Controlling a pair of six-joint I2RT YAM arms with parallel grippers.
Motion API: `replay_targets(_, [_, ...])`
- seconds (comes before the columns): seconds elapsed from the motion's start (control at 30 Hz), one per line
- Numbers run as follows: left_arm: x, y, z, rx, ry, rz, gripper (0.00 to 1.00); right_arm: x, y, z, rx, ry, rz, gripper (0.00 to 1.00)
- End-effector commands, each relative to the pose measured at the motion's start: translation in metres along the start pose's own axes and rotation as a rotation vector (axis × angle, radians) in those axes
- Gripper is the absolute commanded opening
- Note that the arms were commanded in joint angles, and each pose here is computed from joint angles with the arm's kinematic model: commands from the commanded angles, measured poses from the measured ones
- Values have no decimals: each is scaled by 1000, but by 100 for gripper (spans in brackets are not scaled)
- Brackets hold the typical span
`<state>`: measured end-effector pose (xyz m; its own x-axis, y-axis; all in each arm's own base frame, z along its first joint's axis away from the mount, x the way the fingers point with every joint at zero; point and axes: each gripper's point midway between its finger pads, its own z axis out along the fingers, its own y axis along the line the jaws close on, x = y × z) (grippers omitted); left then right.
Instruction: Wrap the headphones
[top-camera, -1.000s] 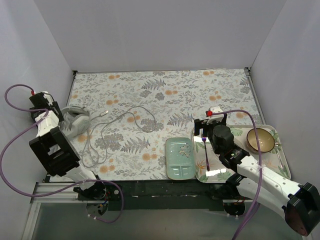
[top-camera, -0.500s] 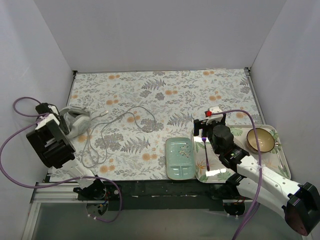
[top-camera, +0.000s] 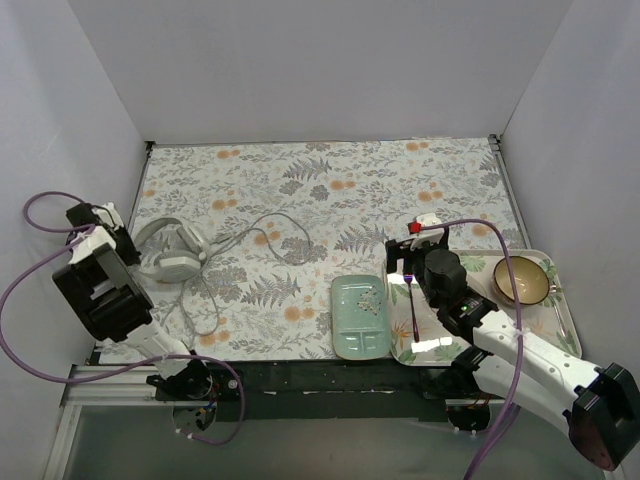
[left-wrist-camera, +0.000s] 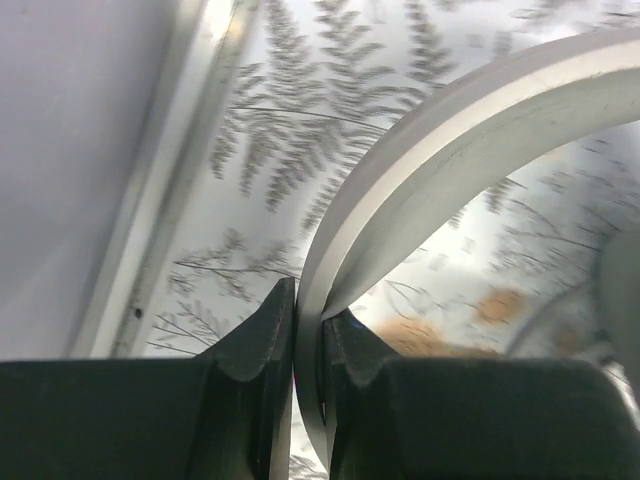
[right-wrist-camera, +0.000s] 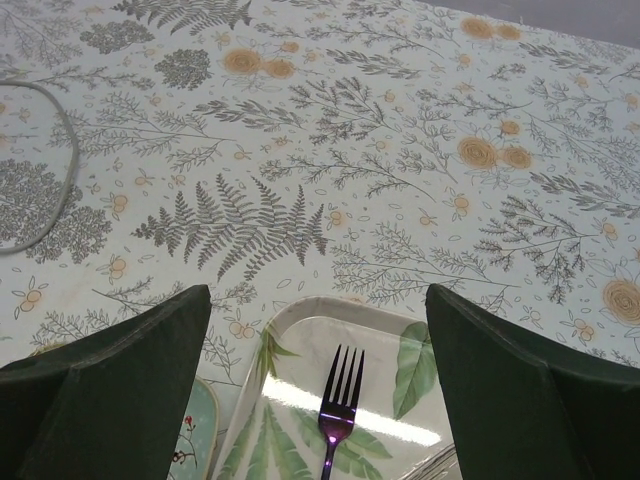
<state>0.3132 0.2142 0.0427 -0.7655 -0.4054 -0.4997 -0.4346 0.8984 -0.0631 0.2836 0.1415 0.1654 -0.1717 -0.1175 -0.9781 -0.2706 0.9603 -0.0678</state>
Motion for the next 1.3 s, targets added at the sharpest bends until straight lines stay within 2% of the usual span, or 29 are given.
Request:
replay_targets(0.0, [-34, -59, -51, 192, -161, 70, 0, -34, 9, 3, -44, -71, 13, 95])
replay_targets(0.17, [-69, -143, -104, 253, -351, 263, 0, -61, 42, 3, -230, -83, -18, 91])
replay_targets(0.33, [-110, -210, -173, 362, -553, 342, 0, -100, 86, 2, -451, -148, -4, 88])
replay_targets(0.37, [-110, -226, -184, 395, -569, 362, 0, -123, 93, 0, -474, -201, 7, 88])
replay_targets(0.47, [-114, -251, -214, 443, -625, 394, 0, -150, 113, 2, -524, -250, 43, 90])
replay_targets(0.5, [-115, -253, -219, 434, -634, 392, 0, -178, 117, 0, -534, -313, 68, 92])
replay_targets(0.57, [-115, -262, -231, 434, -661, 397, 0, -191, 138, 8, -550, -306, 101, 96])
replay_targets(0.6, [-117, -259, -232, 405, -672, 379, 0, -220, 145, 6, -553, -353, 118, 97])
replay_targets(0.77, [-129, -243, -241, 304, -716, 268, 0, -244, 203, 40, -465, -355, 147, 99])
replay_targets(0.83, [-130, -239, -242, 293, -720, 220, 0, -248, 223, 62, -447, -315, 149, 99])
replay_targets(1.0, [-125, -239, -243, 312, -709, 171, 0, -239, 263, 111, -433, -179, 106, 99])
replay_targets(1.03, [-124, -241, -244, 323, -706, 163, 0, -215, 276, 129, -429, -119, 70, 98])
replay_targets(1.07, [-122, -243, -244, 339, -698, 163, 0, -230, 280, 131, -434, -122, 70, 99])
replay_targets(1.13, [-120, -246, -245, 359, -693, 165, 0, -204, 290, 154, -405, -69, 24, 98])
replay_targets(1.27, [-118, -247, -245, 366, -690, 169, 0, -188, 279, 179, -364, -4, 42, 99])
